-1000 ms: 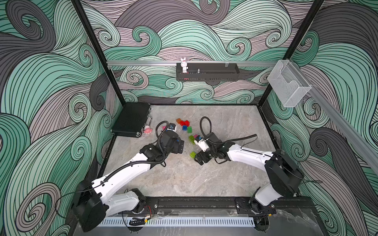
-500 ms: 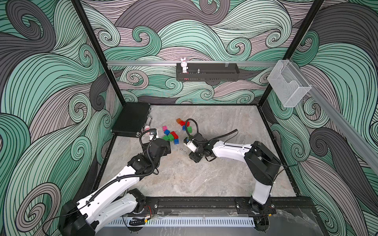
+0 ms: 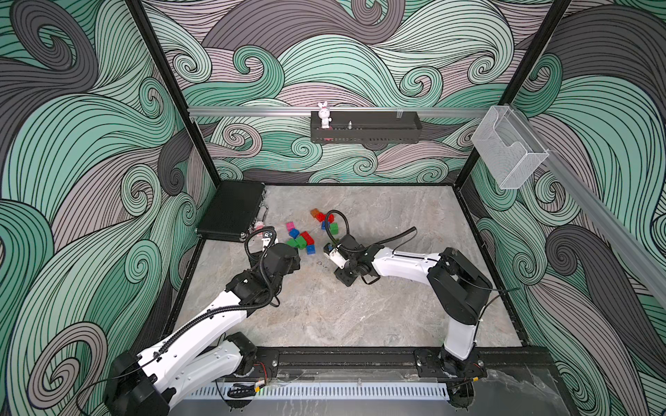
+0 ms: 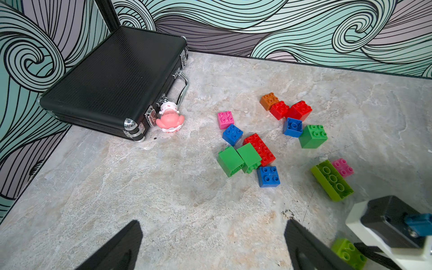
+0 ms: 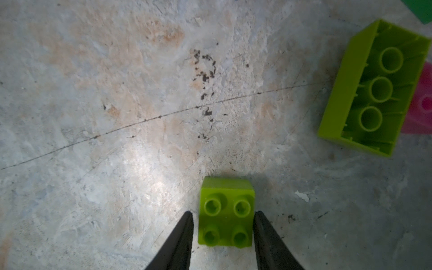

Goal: Assemble the number 4 with lego
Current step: Pick up the lego brick from the center of the board.

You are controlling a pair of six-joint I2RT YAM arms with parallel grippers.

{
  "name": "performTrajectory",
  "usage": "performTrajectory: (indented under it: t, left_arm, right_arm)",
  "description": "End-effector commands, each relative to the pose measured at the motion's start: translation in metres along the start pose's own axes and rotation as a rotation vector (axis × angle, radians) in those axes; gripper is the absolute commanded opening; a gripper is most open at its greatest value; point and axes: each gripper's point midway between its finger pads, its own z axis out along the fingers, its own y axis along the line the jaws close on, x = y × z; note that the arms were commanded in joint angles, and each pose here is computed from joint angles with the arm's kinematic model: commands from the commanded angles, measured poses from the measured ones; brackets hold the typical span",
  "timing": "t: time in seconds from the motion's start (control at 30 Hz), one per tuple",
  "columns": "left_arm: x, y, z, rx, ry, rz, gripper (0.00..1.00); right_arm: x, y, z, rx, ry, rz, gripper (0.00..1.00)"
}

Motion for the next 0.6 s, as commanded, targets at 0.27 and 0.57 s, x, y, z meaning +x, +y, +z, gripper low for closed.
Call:
performTrajectory:
  t: [0.27, 0.57]
  left_arm:
    - [0.0046, 0.0078, 0.0020, -0.032, 0.011, -0.016, 0.99]
    - [0.0049, 0.0071, 0.0043, -0.029, 0.010, -0.050, 0.99]
  right_arm:
    - [-0.0102, 0.0034, 0.0025, -0.014, 0.004, 0.009, 0.40]
    - [-0.0136, 0.0046, -0.0038, -0.019, -0.015, 0.004, 0.26]
